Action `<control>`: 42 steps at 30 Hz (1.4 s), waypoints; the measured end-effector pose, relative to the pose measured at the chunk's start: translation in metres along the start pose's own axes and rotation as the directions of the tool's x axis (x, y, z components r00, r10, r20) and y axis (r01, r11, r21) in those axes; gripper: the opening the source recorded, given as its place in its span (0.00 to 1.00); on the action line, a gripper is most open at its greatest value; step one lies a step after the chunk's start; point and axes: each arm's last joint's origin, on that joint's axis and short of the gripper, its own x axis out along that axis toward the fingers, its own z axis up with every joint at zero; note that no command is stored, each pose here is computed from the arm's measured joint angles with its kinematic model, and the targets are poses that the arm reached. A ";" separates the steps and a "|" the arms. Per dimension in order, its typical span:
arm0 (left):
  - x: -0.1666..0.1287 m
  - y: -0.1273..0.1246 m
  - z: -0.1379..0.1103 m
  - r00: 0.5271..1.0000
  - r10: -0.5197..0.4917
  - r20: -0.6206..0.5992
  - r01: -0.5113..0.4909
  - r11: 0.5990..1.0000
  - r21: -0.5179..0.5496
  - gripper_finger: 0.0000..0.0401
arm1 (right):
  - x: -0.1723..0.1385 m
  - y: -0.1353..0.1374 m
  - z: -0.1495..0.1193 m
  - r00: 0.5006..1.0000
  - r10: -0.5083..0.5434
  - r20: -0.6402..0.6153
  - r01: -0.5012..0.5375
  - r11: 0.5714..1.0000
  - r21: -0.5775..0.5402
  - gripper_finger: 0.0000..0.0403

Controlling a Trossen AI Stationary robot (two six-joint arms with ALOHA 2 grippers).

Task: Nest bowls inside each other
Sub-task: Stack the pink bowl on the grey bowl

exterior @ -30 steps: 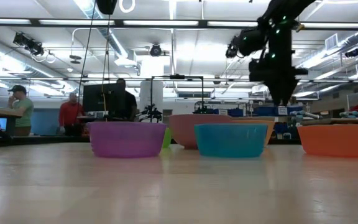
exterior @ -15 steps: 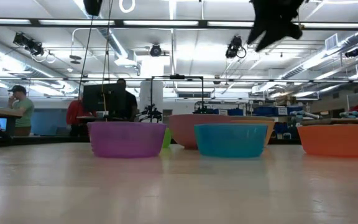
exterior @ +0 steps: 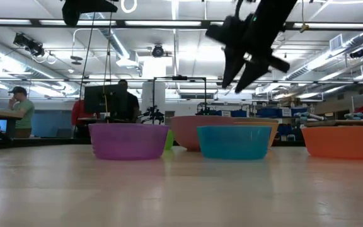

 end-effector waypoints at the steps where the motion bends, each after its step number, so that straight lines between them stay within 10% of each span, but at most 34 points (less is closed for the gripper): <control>1: 0.000 0.000 -0.001 1.000 0.002 -0.006 -0.002 1.000 0.005 0.34 | 0.006 0.000 -0.001 1.000 -0.012 -0.017 0.012 1.000 0.010 0.36; 42: -0.004 -0.004 -0.010 0.993 -0.067 -0.096 0.068 0.998 0.007 0.34 | 0.091 -0.005 -0.012 0.976 -0.153 -0.158 0.166 0.983 0.074 0.32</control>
